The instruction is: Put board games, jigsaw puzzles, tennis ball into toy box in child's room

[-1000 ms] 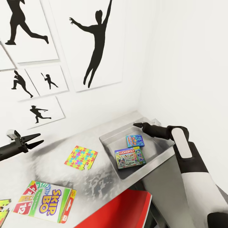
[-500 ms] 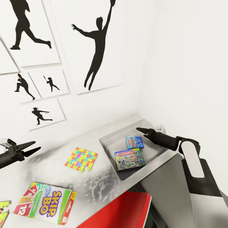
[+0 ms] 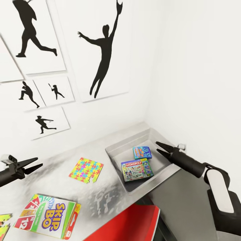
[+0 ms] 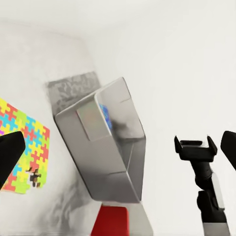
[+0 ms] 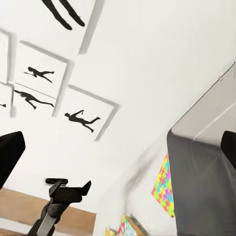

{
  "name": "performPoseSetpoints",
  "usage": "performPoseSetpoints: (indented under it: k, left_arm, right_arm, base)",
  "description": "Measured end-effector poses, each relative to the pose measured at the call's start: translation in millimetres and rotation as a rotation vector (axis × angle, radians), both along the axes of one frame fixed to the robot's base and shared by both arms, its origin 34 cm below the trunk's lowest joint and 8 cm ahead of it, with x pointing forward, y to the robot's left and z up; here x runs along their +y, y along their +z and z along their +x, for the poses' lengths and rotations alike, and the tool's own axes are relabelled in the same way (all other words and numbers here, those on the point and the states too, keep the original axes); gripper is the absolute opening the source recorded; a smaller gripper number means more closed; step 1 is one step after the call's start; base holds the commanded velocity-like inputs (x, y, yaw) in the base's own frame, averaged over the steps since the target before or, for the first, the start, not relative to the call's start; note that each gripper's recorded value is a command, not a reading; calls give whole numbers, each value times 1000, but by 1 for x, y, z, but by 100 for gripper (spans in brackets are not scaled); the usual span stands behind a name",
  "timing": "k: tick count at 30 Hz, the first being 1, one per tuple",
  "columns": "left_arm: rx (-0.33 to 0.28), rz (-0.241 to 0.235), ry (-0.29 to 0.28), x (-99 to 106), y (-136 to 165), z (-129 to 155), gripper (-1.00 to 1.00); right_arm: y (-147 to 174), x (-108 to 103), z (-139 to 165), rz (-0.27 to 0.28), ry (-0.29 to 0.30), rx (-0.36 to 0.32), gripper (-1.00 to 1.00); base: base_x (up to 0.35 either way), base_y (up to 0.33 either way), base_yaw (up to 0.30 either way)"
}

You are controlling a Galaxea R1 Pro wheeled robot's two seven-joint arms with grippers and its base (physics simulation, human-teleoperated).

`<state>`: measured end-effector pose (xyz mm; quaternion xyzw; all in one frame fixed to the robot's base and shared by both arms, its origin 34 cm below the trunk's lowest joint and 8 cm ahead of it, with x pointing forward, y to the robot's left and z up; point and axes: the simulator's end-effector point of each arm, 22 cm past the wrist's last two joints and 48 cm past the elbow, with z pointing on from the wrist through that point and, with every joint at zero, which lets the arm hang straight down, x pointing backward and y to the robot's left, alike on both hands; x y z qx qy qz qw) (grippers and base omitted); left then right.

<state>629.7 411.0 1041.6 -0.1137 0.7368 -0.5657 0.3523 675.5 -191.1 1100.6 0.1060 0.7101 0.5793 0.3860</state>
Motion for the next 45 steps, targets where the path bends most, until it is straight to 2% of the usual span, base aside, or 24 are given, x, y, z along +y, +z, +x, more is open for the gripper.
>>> performPoseSetpoints:
  k: [4, 11, 21, 31, 45]
  left_arm:
    - [20, 3, -2, -1, -7, -11, 100]
    - [25, 4, -1, 1, -6, -17, 100]
    - [9, 4, -2, 0, 2, -19, 100]
    - [-11, 6, -2, 0, 10, -20, 100]
    - [-32, 5, -1, 0, 20, -21, 100]
  right_arm:
    - [1, -18, -16, 59, -25, -11, 100]
    - [23, -26, -33, 140, -9, -83, 100]
    - [9, -37, -59, 163, -29, -56, 100]
    - [18, -46, -93, 250, -15, -95, 100]
    - [20, -54, -105, 259, -31, -100, 100]
  base:
    - [0, 0, 0]
    - [0, 0, 0]
    - [-129, 5, 0]
    - [-117, 5, 0]
    - [-137, 28, 0]
